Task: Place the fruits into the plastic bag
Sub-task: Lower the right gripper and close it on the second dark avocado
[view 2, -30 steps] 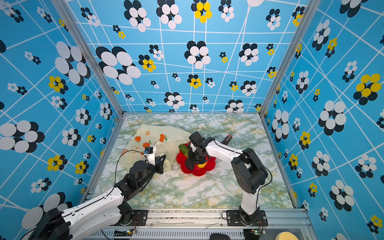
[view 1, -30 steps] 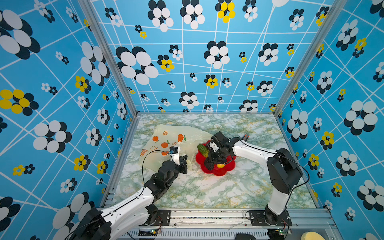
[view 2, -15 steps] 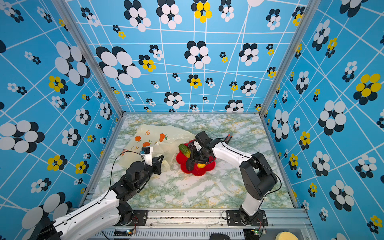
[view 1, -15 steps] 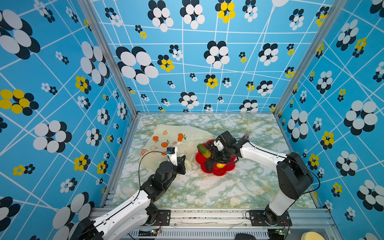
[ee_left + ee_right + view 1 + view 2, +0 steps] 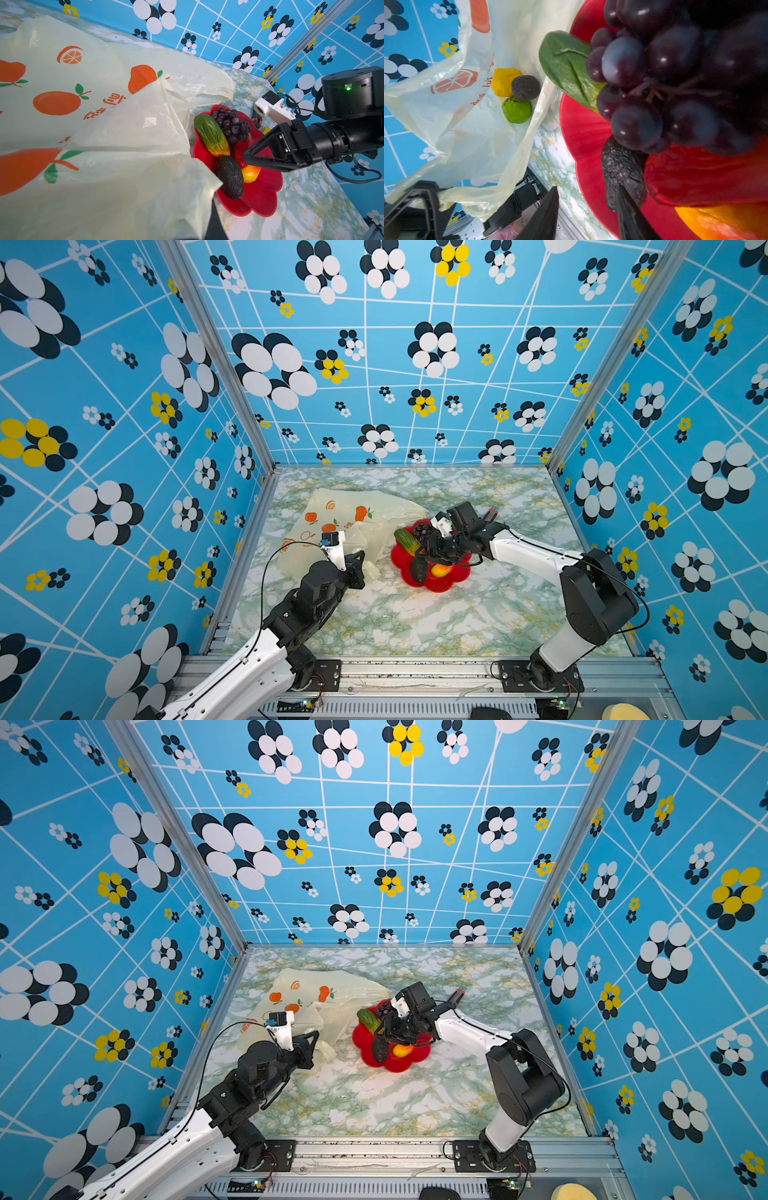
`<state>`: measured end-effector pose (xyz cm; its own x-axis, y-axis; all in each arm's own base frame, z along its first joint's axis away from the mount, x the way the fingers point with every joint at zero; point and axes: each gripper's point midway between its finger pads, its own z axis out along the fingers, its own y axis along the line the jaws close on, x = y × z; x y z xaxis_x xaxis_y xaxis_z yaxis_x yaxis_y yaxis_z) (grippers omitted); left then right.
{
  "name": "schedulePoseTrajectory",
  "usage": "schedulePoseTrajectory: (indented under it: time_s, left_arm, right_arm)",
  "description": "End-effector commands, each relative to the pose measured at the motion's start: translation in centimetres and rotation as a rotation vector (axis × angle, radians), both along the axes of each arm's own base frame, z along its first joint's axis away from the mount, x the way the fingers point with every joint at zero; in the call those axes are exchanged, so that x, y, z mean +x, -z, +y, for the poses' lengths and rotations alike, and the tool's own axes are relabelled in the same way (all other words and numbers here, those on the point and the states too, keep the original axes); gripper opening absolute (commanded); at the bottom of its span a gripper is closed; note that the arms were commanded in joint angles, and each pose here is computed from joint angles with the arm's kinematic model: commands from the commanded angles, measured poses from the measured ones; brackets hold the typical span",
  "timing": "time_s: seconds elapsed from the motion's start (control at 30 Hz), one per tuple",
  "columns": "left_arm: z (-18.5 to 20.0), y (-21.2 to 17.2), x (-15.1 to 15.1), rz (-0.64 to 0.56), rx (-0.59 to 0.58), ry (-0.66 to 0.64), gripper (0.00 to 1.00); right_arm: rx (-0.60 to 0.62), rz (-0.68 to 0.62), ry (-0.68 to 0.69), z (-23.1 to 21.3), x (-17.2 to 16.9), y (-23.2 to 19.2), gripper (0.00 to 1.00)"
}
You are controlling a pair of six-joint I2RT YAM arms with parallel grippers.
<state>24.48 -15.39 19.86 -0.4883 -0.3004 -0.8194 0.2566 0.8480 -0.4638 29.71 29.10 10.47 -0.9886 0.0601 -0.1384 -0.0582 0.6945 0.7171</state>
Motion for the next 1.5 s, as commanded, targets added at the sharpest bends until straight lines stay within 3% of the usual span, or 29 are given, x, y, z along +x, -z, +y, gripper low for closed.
schedulePoseTrajectory:
  time_s: [0.0,0.53,0.6,0.77,0.9,1.2,1.47]
  left_arm:
    - [0.0,-0.3,-0.4,0.045,-0.007,0.009,0.0]
    - [-1.2,0.3,-0.1,0.152,-0.004,0.05,0.0]
    - [-1.2,0.2,-0.1,0.155,-0.011,0.051,0.0]
    - [-1.0,0.4,-0.1,0.153,-0.02,0.041,0.0]
    - [-1.2,0.5,0.0,0.157,-0.038,0.045,0.0]
    - [-1.6,0.8,0.3,0.166,-0.039,0.053,0.0]
    - [-1.4,1.1,0.3,0.167,-0.041,0.051,0.0]
  right_arm:
    - [0.09,-0.01,0.017,0.2,0.4,-1.6,0.47]
    - [0.161,-0.01,0.032,-0.3,1.4,-3.0,0.47]
    - [0.103,-0.003,0.016,-0.8,1.0,-2.6,0.48]
    - [-0.193,-0.019,-0.07,-3.5,-0.7,-0.5,0.61]
    - [-0.32,-0.039,-0.116,-4.3,-1.7,0.3,0.72]
    - [-0.456,-0.046,-0.184,-3.9,-2.2,1.6,0.81]
    - [-0.489,-0.027,-0.209,-3.5,-2.3,2.6,0.87]
